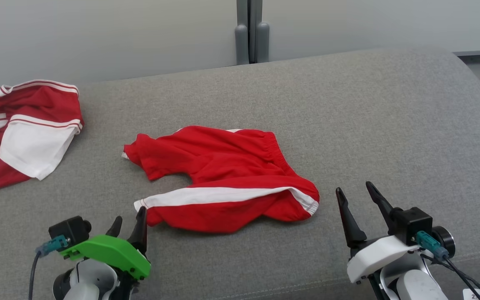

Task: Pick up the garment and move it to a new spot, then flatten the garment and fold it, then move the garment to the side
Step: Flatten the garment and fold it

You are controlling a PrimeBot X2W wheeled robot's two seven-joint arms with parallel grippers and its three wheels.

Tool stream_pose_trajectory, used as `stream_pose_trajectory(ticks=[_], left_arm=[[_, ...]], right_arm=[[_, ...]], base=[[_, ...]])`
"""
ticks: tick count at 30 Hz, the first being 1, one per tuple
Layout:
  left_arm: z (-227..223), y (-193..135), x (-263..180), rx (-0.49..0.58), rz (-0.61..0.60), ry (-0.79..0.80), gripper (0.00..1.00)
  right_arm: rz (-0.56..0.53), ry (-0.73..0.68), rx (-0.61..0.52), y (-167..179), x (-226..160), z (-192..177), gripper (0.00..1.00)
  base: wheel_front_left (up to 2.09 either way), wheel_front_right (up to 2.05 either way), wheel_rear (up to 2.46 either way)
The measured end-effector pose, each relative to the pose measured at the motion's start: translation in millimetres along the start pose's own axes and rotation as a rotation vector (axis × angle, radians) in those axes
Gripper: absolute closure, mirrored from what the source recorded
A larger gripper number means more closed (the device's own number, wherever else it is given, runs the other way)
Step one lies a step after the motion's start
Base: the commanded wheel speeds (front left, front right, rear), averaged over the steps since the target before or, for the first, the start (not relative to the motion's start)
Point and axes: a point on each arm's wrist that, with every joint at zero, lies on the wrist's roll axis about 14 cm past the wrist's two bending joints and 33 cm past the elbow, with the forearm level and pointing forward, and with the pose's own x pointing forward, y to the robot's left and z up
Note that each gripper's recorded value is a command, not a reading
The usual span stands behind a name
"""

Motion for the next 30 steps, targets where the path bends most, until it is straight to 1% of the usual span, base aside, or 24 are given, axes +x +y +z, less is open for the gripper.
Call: stream_pose_trajectory(ticks=[1,3,4,7,11,18,19,21,22,23,24,27,28,29,30], left_arm=[[0.0,0.0,0.0,0.000,0.000,0.000,0.00],[-4.5,2.3,10.8,-0.035,0.012,0.055,0.00],[-4.5,2.3,10.8,-0.035,0.012,0.055,0.00],[-9.1,3.5,20.6,-0.081,0.012,0.093,0.00],[-16.7,6.1,31.7,-0.096,0.017,0.137,0.00],[-21.8,2.8,48.3,-0.124,0.008,0.159,0.00],[-22.6,2.0,49.4,-0.120,0.005,0.163,0.16],[-25.2,-0.1,50.3,-0.119,0.001,0.176,0.34],[-25.7,-1.0,50.4,-0.118,-0.002,0.179,0.39],[-27.4,-1.6,50.1,-0.115,-0.003,0.190,0.36],[-28.4,-2.2,49.7,-0.108,-0.006,0.198,0.38],[-27.1,-3.2,49.2,-0.102,-0.007,0.204,0.59],[-25.9,-4.2,49.0,-0.097,-0.012,0.205,0.64],[-24.3,-5.0,48.9,-0.096,-0.015,0.203,0.85],[-23.9,-5.6,48.6,-0.092,-0.016,0.207,1.00]], right_arm=[[0.000,0.000,0.000,0.0,0.0,0.0,0.00],[-0.005,0.005,0.000,-2.6,3.4,-1.9,0.00],[-0.005,0.005,0.000,-2.6,3.4,-1.9,0.00],[-0.009,0.013,-0.001,-4.6,5.8,-4.8,0.00],[-0.024,0.023,-0.006,-10.6,8.1,-8.2,0.00],[-0.052,0.042,-0.008,-20.8,7.8,-16.2,0.00],[-0.055,0.044,-0.008,-21.6,7.8,-16.7,0.00],[-0.058,0.047,-0.008,-22.9,7.8,-17.9,0.00],[-0.058,0.047,-0.008,-22.9,8.0,-18.2,0.00],[-0.057,0.046,-0.007,-22.6,8.3,-18.2,0.00],[-0.056,0.047,-0.007,-22.3,8.6,-18.5,0.00],[-0.052,0.048,-0.006,-21.0,9.8,-19.3,0.00],[-0.050,0.048,-0.006,-20.6,10.2,-19.4,0.00],[-0.048,0.048,-0.005,-19.8,10.7,-19.7,0.00],[-0.046,0.050,-0.005,-19.3,11.0,-20.2,0.00]], base=[[0.00,0.00,0.00],[0.00,0.00,0.00],[0.00,0.00,0.00],[0.00,0.00,0.00],[0.00,0.00,0.00],[0.00,0.00,0.00],[0.00,0.00,0.00],[0.00,0.00,0.00],[0.00,0.00,0.00],[0.00,0.00,0.00],[0.00,0.00,0.00],[0.00,0.00,0.00],[0.00,0.00,0.00],[0.00,0.00,0.00],[0.00,0.00,0.00]])
